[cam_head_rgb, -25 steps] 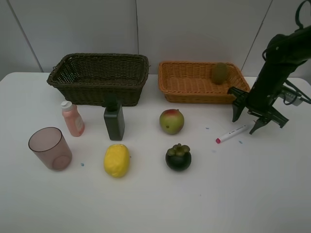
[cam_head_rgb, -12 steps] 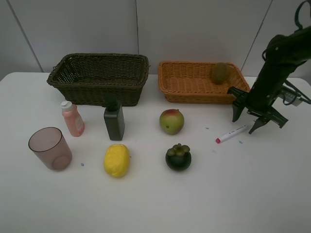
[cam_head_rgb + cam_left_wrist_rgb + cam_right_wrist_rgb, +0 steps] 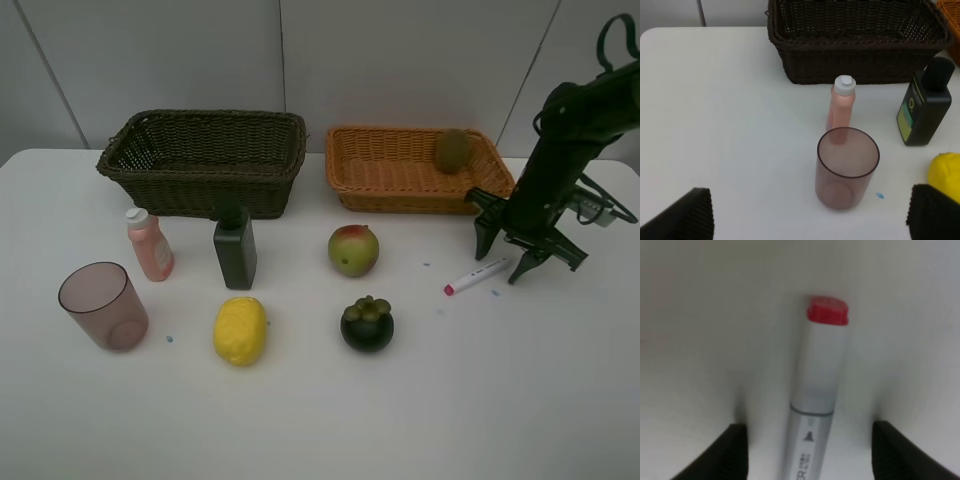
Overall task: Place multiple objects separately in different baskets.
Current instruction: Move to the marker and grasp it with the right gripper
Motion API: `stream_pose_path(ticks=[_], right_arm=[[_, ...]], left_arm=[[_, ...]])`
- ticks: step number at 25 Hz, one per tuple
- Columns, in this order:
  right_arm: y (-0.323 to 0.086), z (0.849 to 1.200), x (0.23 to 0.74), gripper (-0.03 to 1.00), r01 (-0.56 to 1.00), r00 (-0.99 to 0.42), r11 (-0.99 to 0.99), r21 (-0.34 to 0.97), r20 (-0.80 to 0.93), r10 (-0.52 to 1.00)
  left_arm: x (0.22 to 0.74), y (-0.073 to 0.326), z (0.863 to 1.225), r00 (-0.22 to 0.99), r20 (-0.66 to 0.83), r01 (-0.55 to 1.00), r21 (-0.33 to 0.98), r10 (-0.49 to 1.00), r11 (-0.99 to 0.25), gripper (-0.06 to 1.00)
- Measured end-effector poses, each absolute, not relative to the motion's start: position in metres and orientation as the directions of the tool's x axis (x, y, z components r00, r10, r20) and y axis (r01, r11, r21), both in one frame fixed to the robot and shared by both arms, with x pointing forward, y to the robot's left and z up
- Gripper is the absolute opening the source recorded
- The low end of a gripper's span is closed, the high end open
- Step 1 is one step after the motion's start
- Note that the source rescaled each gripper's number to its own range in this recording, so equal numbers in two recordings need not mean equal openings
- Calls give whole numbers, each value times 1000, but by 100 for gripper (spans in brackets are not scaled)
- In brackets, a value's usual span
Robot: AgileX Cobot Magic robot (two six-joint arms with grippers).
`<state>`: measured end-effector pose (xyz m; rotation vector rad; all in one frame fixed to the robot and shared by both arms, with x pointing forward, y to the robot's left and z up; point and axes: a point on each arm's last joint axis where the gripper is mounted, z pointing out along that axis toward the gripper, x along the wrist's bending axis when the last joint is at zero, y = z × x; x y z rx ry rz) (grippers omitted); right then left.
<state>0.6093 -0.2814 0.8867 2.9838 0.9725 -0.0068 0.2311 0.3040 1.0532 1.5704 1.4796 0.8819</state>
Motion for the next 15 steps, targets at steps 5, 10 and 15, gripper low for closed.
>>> stream_pose_path(ticks=[5,10,15], right_arm=[[-281,887,610,42,589,808,-808,4,-1,589],[-281,887,610,14,590,807,-807,6,1,590],[-281,887,611,0,615,788,-788,15,14,615]], left_arm=[[231,304,1053,78,-29,448,894,997,-8,100],[231,304,1053,78,-29,448,894,997,-8,100],[231,304,1053,78,-29,448,894,997,-8,100]])
